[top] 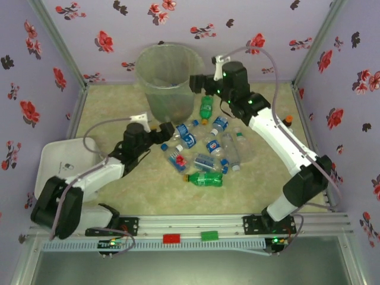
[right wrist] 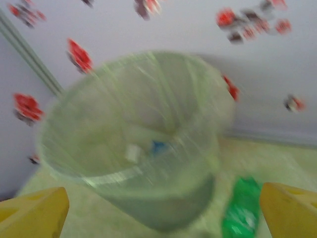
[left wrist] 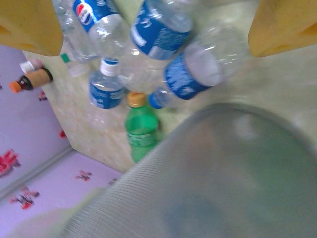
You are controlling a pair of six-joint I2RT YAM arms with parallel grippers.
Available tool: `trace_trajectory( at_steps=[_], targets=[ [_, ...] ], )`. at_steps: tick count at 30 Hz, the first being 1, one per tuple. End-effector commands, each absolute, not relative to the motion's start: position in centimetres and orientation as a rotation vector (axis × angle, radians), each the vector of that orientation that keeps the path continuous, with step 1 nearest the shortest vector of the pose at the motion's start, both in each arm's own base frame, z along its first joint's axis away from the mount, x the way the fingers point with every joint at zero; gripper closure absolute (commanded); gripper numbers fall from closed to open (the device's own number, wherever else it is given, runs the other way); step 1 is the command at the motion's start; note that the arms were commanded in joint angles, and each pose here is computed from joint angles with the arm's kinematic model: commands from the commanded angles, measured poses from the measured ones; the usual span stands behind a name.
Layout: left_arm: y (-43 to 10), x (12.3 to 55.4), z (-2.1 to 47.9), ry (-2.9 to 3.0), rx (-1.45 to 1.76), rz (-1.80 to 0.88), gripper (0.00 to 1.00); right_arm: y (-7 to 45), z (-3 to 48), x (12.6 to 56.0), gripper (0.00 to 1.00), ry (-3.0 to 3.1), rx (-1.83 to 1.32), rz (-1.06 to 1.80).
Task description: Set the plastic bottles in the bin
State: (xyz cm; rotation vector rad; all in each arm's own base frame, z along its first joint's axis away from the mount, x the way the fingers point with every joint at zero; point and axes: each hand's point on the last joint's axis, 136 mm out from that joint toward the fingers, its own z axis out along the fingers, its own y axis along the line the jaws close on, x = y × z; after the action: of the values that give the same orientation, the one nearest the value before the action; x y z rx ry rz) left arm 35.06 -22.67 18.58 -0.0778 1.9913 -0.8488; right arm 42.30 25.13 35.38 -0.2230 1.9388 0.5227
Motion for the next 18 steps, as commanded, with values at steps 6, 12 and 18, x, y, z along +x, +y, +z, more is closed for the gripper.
trace_trajectory(
  at_steps=[6,12,18],
  targets=[
    [-32.0,37.1,19.0,2.062,0.145,-0.826,0.09,13.1,25.8,40.3,0.0,2.102,0.175,0.326],
    [-37.1,39.2,18.0,2.137,0.245,-0.718,0.15,6.8,20.6,37.5,0.0,2.137,0.383,0.202],
    [-40.0,43.2,15.8,2.195,0.331,-0.52,0.17,4.1,19.3,36.1,0.0,2.114,0.471,0.187]
  ],
)
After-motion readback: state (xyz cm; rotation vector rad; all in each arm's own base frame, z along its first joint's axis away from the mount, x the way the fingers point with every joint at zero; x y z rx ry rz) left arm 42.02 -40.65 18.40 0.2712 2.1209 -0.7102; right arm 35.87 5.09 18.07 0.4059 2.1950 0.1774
